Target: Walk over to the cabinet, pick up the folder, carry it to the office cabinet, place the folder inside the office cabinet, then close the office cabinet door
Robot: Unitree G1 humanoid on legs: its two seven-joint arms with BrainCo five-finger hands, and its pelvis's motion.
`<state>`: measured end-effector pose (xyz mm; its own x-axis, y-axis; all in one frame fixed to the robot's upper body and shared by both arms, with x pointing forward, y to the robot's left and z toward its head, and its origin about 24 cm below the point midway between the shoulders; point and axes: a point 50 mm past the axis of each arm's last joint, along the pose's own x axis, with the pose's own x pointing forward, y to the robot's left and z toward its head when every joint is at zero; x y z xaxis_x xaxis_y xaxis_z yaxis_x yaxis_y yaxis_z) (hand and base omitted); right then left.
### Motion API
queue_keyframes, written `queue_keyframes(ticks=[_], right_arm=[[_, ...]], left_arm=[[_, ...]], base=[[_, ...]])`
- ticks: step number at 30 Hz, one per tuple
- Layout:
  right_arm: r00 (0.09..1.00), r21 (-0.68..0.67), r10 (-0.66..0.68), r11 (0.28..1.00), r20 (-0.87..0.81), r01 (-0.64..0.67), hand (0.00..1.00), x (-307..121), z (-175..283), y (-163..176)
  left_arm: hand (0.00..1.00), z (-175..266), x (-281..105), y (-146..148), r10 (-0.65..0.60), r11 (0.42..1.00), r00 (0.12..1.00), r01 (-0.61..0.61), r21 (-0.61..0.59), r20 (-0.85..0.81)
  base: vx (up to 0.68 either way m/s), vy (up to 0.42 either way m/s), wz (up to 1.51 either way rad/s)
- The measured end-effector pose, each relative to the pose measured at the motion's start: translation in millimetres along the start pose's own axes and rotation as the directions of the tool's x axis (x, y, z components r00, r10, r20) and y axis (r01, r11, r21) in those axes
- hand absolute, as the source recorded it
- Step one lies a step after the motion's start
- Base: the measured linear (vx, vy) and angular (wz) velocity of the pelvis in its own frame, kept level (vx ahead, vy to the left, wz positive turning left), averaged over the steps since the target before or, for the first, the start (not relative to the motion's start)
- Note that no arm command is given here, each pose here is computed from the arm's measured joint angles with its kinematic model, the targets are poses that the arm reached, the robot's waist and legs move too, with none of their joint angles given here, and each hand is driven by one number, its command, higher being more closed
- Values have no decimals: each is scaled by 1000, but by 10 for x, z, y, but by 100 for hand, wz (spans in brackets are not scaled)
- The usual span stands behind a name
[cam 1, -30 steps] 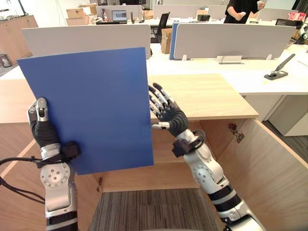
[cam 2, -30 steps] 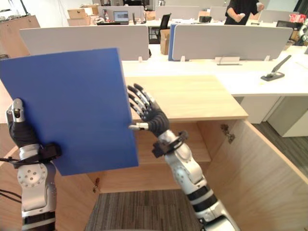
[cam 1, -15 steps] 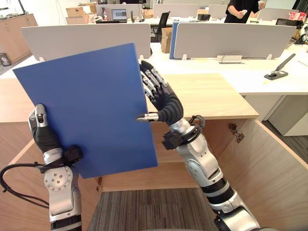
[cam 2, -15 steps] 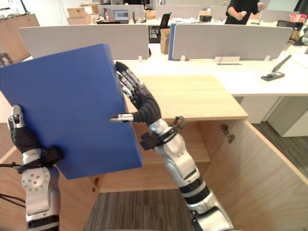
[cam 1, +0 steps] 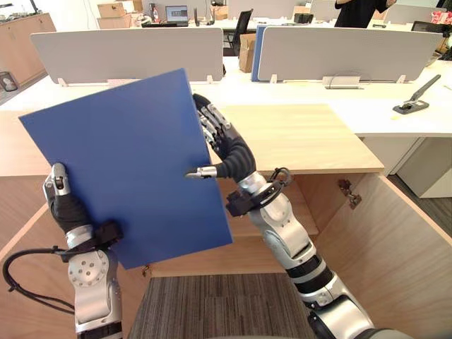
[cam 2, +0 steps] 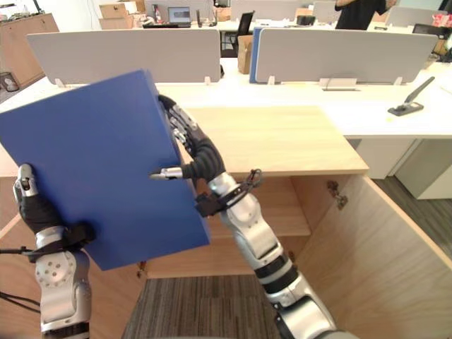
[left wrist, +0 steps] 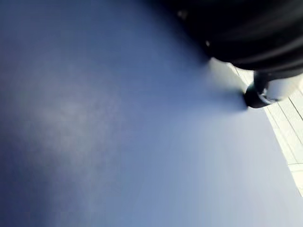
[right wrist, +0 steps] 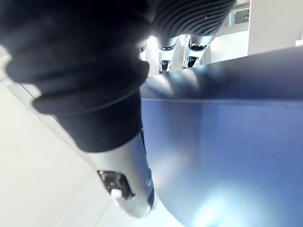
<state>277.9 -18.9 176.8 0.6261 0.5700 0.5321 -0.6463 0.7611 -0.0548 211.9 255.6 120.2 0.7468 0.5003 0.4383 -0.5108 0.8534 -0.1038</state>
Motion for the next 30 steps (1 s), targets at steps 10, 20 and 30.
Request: queue_keyframes(ticks=[10,20,30], right_arm=[[992,14,-37,999,-118,39,0,-80,-276,-25],[952,23,-73,996,-298,83,0,-362,-651,96],[926,-57,-165,986,-340,154,100,-398,-754,134]], left_arm=[[100,58,-99,52,-12,996,1000,9,-91,-25],[100,402,-101,-8,-63,970,991,88,-226,115],[100,492,-121,-34,-55,965,988,90,-245,145]], base=[[0,0,0],[-9,0,6],[-9,0,2]])
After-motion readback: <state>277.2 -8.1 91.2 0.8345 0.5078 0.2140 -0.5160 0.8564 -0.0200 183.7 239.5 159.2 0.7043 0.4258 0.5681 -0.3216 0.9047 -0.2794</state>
